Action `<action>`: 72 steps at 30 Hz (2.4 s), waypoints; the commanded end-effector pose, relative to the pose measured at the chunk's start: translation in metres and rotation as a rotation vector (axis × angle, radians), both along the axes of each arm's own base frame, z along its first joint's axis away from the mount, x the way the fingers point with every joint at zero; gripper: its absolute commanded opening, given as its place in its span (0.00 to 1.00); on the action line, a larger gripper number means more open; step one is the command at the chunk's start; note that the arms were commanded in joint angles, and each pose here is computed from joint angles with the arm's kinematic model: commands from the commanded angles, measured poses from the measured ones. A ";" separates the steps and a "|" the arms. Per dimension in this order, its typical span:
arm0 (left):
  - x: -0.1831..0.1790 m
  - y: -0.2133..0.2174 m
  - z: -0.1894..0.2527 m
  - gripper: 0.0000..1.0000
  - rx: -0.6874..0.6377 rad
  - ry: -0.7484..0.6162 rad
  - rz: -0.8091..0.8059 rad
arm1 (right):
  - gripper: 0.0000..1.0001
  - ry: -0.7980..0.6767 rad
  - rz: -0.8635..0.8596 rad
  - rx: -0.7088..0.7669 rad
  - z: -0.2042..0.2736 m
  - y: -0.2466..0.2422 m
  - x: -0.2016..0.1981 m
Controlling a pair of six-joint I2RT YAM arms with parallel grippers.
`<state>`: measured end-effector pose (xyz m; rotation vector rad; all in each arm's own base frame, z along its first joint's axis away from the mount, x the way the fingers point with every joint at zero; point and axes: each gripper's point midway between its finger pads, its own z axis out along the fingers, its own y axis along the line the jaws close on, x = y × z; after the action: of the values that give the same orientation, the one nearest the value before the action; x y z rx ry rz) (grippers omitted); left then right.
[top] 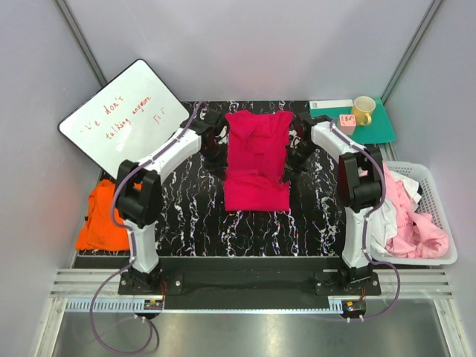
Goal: Fold and stack the t-shirts
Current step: Fold the folded rectangular tshirt in 1/3 of the way
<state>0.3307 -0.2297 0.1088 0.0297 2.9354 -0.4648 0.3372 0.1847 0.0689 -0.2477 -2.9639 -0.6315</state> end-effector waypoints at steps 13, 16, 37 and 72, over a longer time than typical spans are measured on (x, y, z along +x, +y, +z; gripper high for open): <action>0.052 -0.007 -0.008 0.00 -0.007 -0.048 -0.038 | 0.00 -0.019 -0.051 -0.091 -0.021 -0.023 0.043; 0.058 -0.004 -0.020 0.00 0.001 -0.029 -0.037 | 0.00 -0.027 -0.068 -0.090 -0.023 -0.023 0.052; 0.035 0.032 0.024 0.99 -0.029 -0.126 -0.009 | 1.00 -0.468 -0.145 -0.035 0.075 -0.021 0.111; 0.013 0.047 -0.005 0.58 0.031 -0.057 -0.024 | 0.00 -0.229 -0.170 0.184 -0.017 0.032 0.136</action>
<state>0.3393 -0.1845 0.0945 0.0584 2.9337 -0.4174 0.4515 0.2109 0.0378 -0.3753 -3.0594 -0.9781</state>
